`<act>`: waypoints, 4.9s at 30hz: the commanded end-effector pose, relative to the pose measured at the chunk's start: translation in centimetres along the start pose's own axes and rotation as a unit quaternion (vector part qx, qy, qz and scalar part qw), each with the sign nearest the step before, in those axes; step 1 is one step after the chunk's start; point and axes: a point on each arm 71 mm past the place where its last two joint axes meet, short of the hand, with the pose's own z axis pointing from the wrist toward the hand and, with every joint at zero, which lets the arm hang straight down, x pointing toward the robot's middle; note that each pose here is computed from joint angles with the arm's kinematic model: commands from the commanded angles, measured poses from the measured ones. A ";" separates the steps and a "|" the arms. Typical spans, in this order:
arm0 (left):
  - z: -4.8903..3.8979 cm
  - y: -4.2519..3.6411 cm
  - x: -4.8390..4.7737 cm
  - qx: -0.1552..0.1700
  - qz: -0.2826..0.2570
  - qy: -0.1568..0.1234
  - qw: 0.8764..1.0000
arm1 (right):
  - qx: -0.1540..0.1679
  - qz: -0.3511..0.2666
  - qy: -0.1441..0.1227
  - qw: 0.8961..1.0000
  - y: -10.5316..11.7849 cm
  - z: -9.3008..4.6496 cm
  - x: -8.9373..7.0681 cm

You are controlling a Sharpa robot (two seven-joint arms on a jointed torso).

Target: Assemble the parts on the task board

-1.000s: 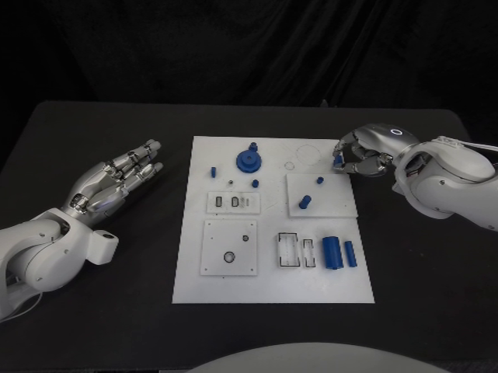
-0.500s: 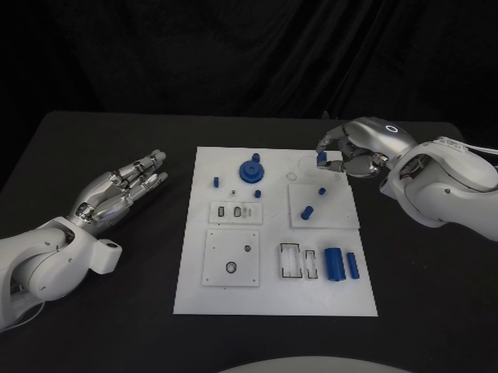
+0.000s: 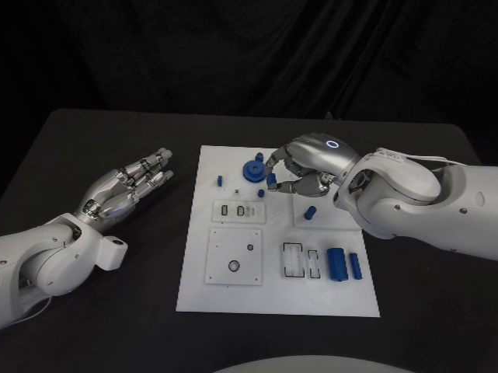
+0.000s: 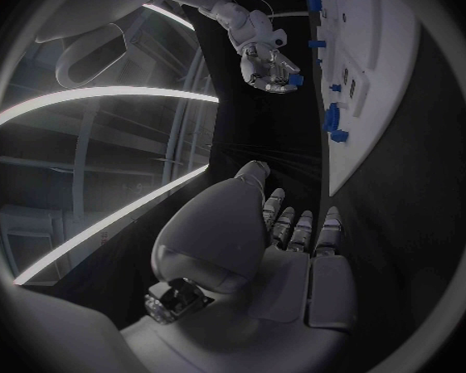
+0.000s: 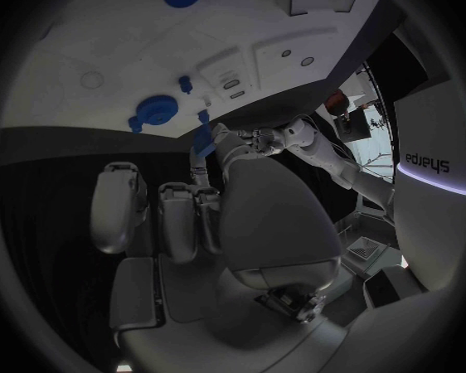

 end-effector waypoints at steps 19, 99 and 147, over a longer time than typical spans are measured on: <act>0.38 -0.70 0.37 0.059 -0.009 0.012 0.998 | -0.004 -0.032 0.096 0.995 1.2 1.5 5.2; 9.15 -3.47 1.76 -0.010 0.195 0.046 0.980 | 0.023 -0.024 -0.109 0.993 -8.0 -1.7 -1.2; 12.26 -0.57 11.35 -0.377 0.484 0.164 0.773 | 0.084 -0.013 -0.076 0.993 -10.0 -3.7 0.9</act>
